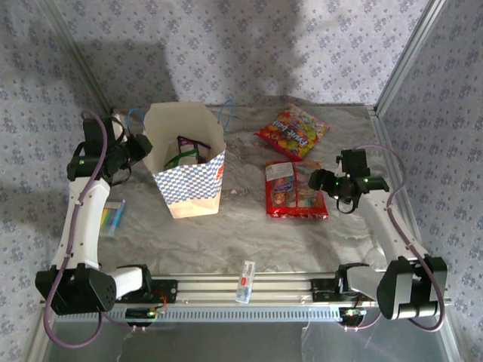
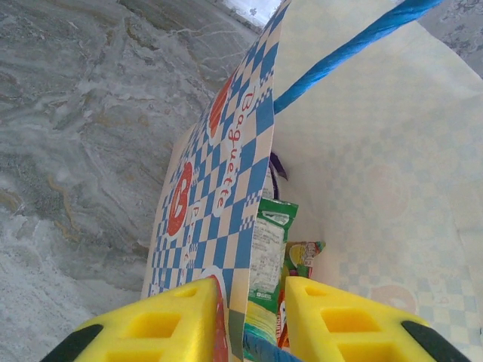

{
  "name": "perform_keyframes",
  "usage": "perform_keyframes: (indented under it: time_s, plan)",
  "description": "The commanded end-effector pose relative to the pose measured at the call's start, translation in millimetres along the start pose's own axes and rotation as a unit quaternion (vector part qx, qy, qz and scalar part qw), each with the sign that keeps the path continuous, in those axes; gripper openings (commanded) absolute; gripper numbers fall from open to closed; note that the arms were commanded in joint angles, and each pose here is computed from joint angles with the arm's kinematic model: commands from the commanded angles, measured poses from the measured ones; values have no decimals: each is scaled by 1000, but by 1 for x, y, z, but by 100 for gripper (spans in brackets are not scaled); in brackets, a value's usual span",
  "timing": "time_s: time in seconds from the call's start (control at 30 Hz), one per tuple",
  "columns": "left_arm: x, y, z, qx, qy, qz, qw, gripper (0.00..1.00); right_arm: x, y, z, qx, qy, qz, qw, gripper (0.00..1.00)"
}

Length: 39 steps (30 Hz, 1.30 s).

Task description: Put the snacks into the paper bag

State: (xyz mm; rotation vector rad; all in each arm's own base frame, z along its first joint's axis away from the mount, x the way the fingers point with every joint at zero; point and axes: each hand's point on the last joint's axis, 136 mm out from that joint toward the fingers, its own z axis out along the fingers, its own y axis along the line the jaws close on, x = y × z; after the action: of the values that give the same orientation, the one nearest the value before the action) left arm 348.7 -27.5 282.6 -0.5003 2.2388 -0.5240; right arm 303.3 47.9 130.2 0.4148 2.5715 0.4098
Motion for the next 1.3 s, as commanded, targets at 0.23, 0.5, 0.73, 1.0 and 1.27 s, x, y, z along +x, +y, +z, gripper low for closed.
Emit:
perform_keyframes:
  time_s: [0.23,0.5,0.73,1.0,1.27]
  plan:
    - [-4,-1,-10,0,-10,5,1000,32,-8,-12,32,-5,15,5,1000,86]
    - [-2,0,-10,-4,-9,5,1000,33,-12,-12,57,-22,41,12,999,87]
    - [-1,1,-11,-6,-7,5,1000,33,-13,-13,78,-28,54,17,998,85]
    - [-1,0,-11,-9,-7,4,1000,33,-16,2,85,-73,53,12,996,85]
    - [-1,-4,-12,-7,-6,6,1000,34,-11,3,100,-80,78,13,994,86]
